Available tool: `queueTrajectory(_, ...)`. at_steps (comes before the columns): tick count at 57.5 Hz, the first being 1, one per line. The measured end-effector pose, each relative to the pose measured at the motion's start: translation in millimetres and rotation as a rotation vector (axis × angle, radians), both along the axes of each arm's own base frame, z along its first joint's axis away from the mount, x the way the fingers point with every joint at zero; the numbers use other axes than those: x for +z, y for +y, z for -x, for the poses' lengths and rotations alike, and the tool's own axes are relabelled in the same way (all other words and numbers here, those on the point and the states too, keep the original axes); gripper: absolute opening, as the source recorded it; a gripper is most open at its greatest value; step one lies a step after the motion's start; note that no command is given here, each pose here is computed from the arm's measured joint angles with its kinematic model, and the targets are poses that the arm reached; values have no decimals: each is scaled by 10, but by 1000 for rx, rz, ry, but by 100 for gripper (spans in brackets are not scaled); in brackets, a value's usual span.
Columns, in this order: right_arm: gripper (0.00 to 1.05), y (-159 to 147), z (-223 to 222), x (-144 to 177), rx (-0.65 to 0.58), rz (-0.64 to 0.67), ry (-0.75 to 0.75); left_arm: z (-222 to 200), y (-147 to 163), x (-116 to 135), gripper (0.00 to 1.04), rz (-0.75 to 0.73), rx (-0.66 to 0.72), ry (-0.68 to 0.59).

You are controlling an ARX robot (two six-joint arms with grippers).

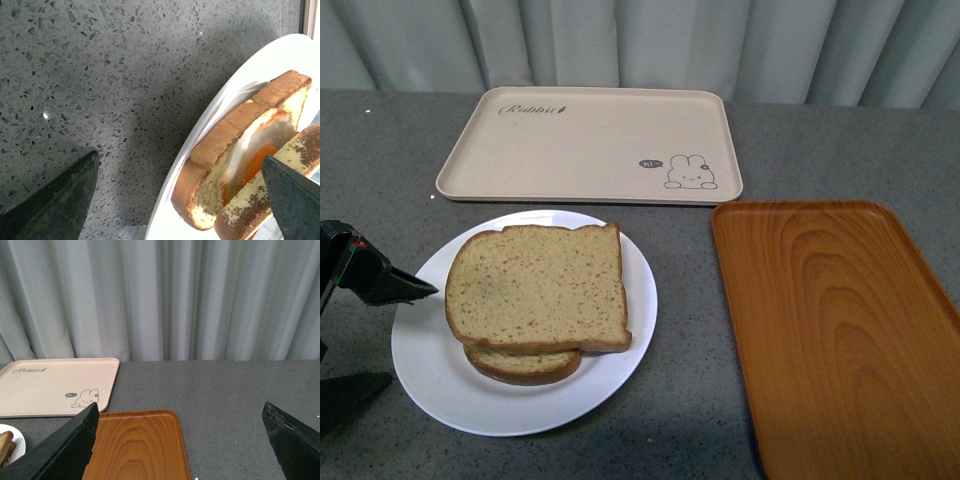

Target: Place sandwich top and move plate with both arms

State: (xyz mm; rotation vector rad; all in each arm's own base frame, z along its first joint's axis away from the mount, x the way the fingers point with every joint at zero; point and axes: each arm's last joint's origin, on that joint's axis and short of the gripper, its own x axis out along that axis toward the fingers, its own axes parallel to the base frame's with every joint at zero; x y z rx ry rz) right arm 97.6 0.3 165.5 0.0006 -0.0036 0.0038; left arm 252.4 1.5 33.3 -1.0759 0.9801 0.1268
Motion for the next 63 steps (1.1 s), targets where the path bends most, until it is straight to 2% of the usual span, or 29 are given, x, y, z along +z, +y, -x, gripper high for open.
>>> queueTrajectory(4, 96, 0, 0, 0, 0, 0, 0, -6, -26, -29, 83, 0, -6, 10)
queueTrajectory(15, 96, 0, 0, 0, 0, 0, 0, -2, -63, -64, 55, 7, -12, 23)
queueTrajectory(20, 96, 0, 0, 0, 0, 0, 0, -1, -64, -68, 39, 8, -13, 23)
queueTrajectory(28, 96, 0, 0, 0, 0, 0, 0, -5, -61, -62, 18, 8, -22, 8)
queueTrajectory(34, 96, 0, 0, 0, 0, 0, 0, -21, -67, -35, 6, 31, -44, -21)
queueTrajectory(63, 96, 0, 0, 0, 0, 0, 0, 9, -32, 73, 4, 94, 1, -146)
